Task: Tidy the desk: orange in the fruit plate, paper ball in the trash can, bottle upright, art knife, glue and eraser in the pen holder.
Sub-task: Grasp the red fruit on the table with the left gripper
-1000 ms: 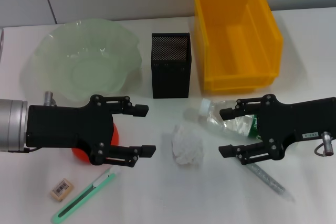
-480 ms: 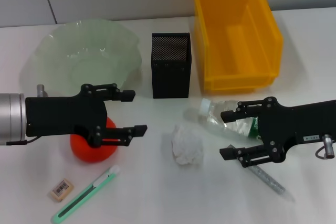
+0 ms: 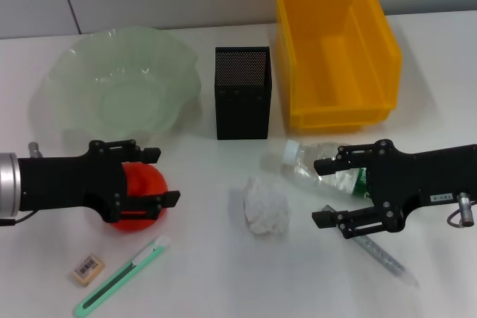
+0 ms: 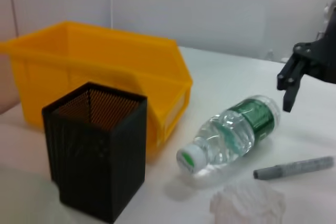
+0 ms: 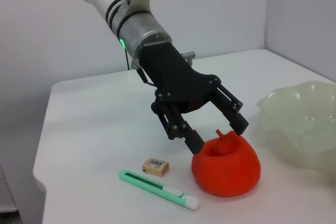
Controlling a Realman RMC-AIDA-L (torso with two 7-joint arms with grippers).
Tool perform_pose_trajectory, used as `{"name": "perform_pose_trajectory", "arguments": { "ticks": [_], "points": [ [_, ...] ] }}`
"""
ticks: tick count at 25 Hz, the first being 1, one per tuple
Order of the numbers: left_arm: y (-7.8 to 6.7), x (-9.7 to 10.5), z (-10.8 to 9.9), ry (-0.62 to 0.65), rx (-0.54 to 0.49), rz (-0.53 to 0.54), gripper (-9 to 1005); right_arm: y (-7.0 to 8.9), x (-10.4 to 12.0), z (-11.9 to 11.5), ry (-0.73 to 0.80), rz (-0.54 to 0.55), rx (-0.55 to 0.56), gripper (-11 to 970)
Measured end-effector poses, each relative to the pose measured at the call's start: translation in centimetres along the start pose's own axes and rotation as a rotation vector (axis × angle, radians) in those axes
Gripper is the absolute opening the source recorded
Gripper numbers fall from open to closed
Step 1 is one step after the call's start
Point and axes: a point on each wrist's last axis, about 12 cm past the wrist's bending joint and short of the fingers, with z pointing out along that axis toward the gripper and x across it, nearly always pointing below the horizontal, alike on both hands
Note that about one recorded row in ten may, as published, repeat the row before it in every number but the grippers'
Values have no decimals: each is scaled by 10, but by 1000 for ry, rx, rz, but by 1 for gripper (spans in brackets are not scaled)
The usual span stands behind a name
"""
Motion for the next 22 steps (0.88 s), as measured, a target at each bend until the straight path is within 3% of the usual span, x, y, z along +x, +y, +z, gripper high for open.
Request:
{"name": "perform_pose_trajectory", "arguments": {
  "ticks": [11, 22],
  "points": [
    [5, 14, -11, 12, -100, -42, 696, -1, -1, 0, 1, -7, 2, 765],
    [8, 24, -13, 57, -138, -58, 673, -1, -1, 1, 1, -9, -3, 765]
  ]
}}
